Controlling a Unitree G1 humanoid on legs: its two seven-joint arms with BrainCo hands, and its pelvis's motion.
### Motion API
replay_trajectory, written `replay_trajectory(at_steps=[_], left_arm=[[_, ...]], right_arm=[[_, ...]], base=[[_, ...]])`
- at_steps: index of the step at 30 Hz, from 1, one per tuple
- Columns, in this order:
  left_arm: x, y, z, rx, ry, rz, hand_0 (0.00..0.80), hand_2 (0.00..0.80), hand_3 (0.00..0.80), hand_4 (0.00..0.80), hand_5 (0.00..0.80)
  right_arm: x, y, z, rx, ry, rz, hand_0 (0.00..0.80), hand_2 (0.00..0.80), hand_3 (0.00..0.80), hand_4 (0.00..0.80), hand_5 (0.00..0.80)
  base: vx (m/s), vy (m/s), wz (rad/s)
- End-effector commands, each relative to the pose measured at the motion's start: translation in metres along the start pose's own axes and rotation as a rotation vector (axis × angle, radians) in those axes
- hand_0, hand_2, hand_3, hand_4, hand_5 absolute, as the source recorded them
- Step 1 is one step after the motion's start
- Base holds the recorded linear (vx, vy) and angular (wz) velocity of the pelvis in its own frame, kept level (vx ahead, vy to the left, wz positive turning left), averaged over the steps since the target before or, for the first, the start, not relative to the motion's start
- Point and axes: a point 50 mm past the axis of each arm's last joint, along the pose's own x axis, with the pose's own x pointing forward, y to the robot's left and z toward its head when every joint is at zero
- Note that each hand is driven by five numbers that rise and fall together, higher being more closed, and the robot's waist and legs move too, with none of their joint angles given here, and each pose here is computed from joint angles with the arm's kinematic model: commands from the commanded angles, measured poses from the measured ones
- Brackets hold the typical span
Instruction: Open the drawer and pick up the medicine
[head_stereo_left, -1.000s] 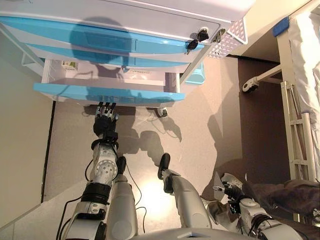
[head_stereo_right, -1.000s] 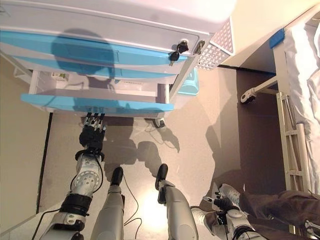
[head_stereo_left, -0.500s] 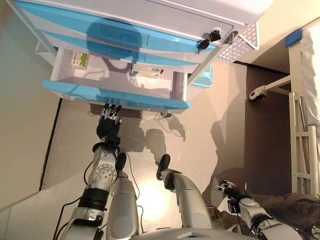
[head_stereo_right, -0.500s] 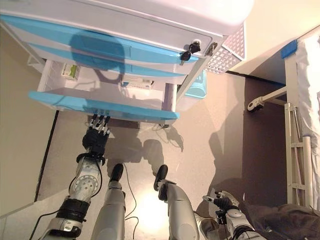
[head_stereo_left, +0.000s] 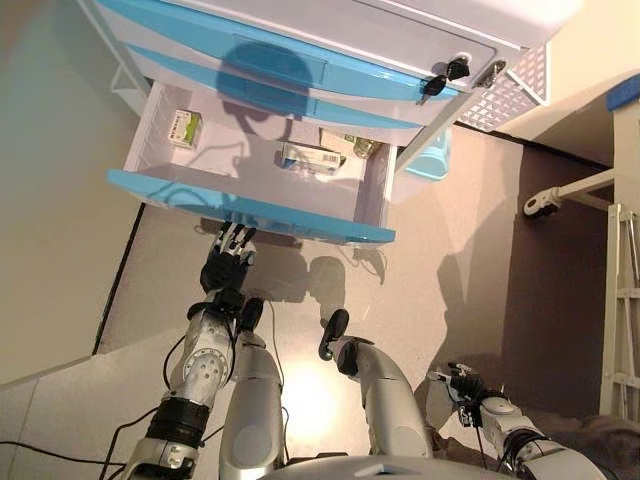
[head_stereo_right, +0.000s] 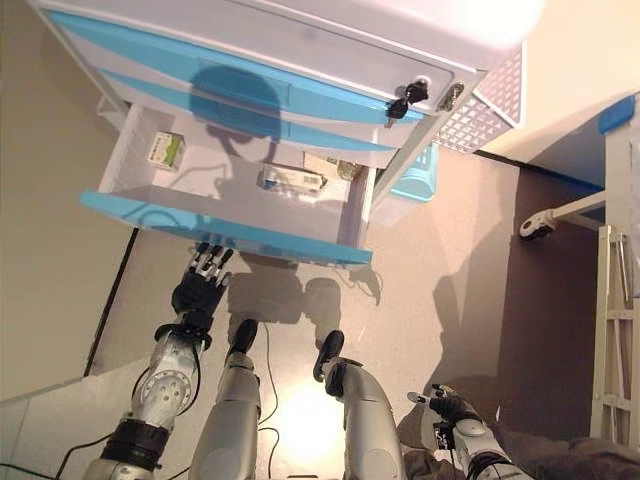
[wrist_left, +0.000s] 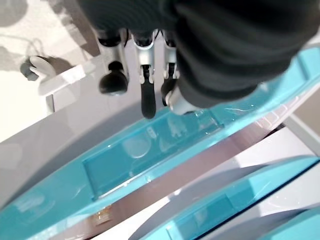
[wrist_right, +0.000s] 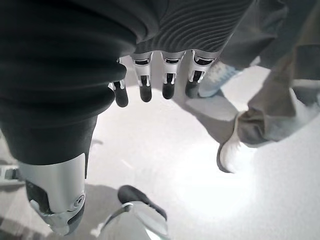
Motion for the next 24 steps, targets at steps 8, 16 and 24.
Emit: replay_trajectory(at_steps=[8, 16, 24], left_arm=[[-0.027, -0.082, -0.006, -0.043, 0.082, -0.519, 0.8, 0.8, 0.8, 0.8, 0.8], [-0.042, -0.066, -0.022, 0.013, 0.246, -0.514, 0.0, 0.0, 0.0, 0.0, 0.0], [-0.052, -0.059, -0.03, 0.053, 0.344, -0.537, 0.0, 0.0, 0.0, 0.0, 0.0]], right_arm=[[-0.004, -0.017, -0.012, -0.021, 0.028, -0.062, 0.0, 0.0, 0.0, 0.0, 0.0], [-0.002, -0.021, -0.002, -0.031, 0.0, -0.071, 0.0, 0.0, 0.0, 0.0, 0.0], [-0.002, -0.02, 0.002, -0.047, -0.015, -0.065, 0.0, 0.0, 0.0, 0.0, 0.0]], base=[[0.003, -0.02, 0.14], [-0.001, -0.006, 0.11], [-0.004, 0.003, 0.02]])
